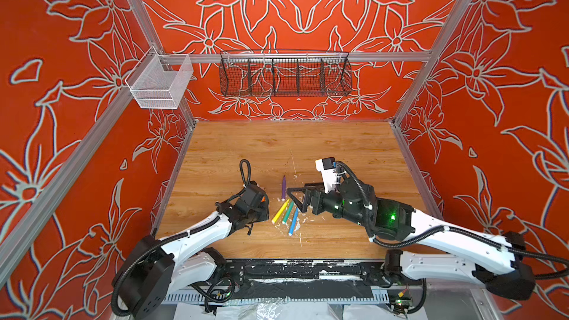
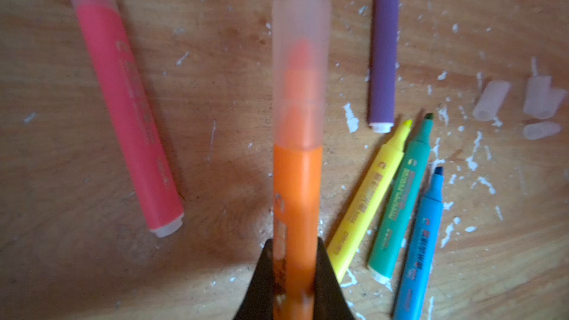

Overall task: Insert pens into pen caps
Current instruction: Place the pen at the center of the table, then pick up a pen from the center of the table.

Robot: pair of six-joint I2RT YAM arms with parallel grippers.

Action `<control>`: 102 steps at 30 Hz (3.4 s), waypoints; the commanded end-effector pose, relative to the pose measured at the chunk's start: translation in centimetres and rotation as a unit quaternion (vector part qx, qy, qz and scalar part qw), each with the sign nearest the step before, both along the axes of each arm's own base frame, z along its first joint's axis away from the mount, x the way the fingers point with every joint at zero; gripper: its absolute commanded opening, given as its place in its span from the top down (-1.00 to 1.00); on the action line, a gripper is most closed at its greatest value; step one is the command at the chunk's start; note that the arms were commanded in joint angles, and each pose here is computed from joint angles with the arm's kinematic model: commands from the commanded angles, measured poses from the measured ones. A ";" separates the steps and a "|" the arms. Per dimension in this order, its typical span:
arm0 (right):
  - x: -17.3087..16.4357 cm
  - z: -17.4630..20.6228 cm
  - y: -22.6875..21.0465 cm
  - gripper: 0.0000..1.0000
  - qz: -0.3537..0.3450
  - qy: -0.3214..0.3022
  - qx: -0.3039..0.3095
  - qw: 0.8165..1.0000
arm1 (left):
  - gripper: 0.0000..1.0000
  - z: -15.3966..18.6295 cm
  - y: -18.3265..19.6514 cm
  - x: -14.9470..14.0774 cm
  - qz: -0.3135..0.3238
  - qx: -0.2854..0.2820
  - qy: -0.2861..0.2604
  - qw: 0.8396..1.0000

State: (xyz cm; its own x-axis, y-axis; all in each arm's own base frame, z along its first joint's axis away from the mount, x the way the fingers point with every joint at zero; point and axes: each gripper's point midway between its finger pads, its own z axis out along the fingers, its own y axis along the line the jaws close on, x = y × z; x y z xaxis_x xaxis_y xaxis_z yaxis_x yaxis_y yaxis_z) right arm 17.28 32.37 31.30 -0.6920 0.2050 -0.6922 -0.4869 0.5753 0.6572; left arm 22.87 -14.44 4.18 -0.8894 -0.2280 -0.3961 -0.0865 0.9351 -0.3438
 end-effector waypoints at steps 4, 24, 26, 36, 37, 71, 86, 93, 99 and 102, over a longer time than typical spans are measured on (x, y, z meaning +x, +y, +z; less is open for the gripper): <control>0.7 -1.4 -2.0 -0.95 -0.036 0.005 -0.035 0.999 | 1.00 -1.0 0.0 0.1 0.014 0.010 0.032 0.999; 4.1 -5.6 -5.0 -0.95 -0.101 -0.009 -0.089 0.991 | 0.56 -1.7 0.8 0.7 0.002 0.066 0.048 0.997; 4.3 -5.8 -5.1 -0.95 -0.102 -0.006 -0.089 0.991 | 0.45 -1.0 1.0 0.9 0.006 0.067 0.038 0.997; 4.5 -6.7 -5.6 -0.95 -0.103 0.001 -0.091 0.991 | -0.20 5.1 0.5 2.6 0.012 0.034 -0.036 0.999; 4.6 -6.7 -5.8 -0.95 -0.106 0.000 -0.093 0.990 | -0.29 6.4 0.3 2.8 0.015 0.020 -0.053 0.998; 7.5 -16.0 -12.9 -0.90 -0.195 0.064 -0.194 0.959 | 0.12 2.8 -9.6 5.8 -0.117 0.037 -0.005 0.992; 7.2 -16.0 -12.8 -0.85 -0.187 0.070 -0.193 0.961 | 0.25 -0.4 -7.5 10.4 -0.062 0.164 0.014 0.984; 6.9 -15.8 -13.0 -0.85 -0.185 0.068 -0.184 0.963 | 0.37 -1.9 -7.0 10.9 -0.054 0.178 0.030 0.982; 6.7 -15.6 -13.0 -0.85 -0.182 0.066 -0.178 0.965 | 0.42 -3.1 -6.8 10.3 -0.060 0.183 0.050 0.980; 6.7 -15.8 -13.1 -0.84 -0.185 0.067 -0.178 0.964 | 0.44 -3.6 -6.8 10.1 -0.062 0.183 0.057 0.980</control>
State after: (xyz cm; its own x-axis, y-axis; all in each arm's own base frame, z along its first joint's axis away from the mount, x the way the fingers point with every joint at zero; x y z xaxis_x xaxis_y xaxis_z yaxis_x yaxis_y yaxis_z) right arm 24.22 19.58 16.21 -0.6964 0.2172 -0.6840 -0.1411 0.8931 0.4272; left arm 33.88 -22.29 2.24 -0.9225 0.0157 -0.3857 0.0272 0.9993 -0.0245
